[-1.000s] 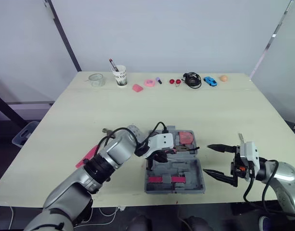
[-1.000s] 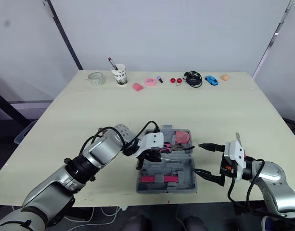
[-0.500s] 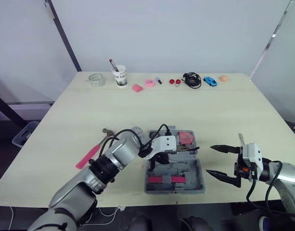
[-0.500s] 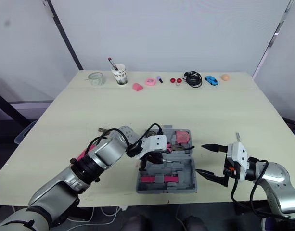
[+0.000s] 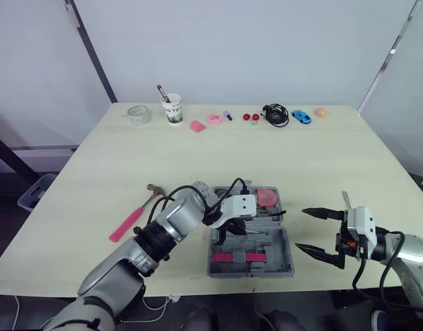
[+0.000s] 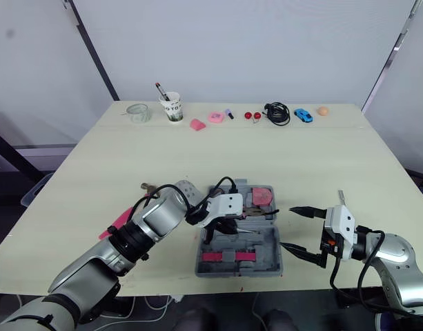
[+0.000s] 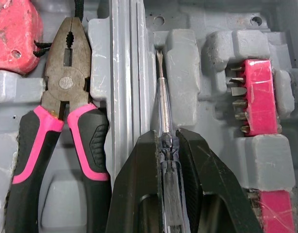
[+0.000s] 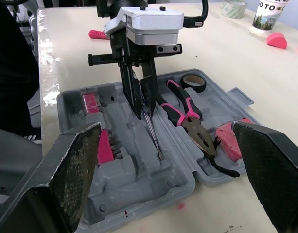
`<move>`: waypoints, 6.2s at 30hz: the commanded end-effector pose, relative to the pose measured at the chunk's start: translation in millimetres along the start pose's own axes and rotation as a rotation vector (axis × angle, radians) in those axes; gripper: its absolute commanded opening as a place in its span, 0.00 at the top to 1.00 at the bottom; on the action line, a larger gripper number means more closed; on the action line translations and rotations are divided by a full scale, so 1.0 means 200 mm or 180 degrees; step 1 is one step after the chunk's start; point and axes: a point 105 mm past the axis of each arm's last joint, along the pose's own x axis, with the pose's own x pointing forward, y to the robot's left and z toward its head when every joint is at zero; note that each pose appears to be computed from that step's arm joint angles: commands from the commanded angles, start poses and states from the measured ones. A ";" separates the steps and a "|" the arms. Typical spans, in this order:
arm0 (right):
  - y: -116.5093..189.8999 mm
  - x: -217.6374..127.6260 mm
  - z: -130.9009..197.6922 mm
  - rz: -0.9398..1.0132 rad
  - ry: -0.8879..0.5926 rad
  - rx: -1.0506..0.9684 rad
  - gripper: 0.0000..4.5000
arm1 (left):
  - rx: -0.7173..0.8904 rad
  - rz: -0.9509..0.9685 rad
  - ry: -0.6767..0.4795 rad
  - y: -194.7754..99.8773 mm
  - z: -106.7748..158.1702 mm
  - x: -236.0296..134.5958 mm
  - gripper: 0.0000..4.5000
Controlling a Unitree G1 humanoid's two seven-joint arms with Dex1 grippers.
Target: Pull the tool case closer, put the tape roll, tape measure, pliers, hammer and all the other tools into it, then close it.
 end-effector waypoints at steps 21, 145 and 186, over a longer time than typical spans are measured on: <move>0.01 0.01 0.01 0.0005 -0.0044 -0.0082 0.00 | 0.0110 0.0041 0.0026 0.02 0.00 0.00 0.39; -0.13 -0.79 -0.34 -0.2750 0.0391 0.0673 0.00 | -0.2629 0.3975 -0.1268 -0.50 -1.17 -0.84 0.00; 0.02 -0.19 0.05 -0.0359 -0.0231 0.0183 0.00 | -0.2489 0.3387 -0.1070 0.01 -1.07 -0.71 0.00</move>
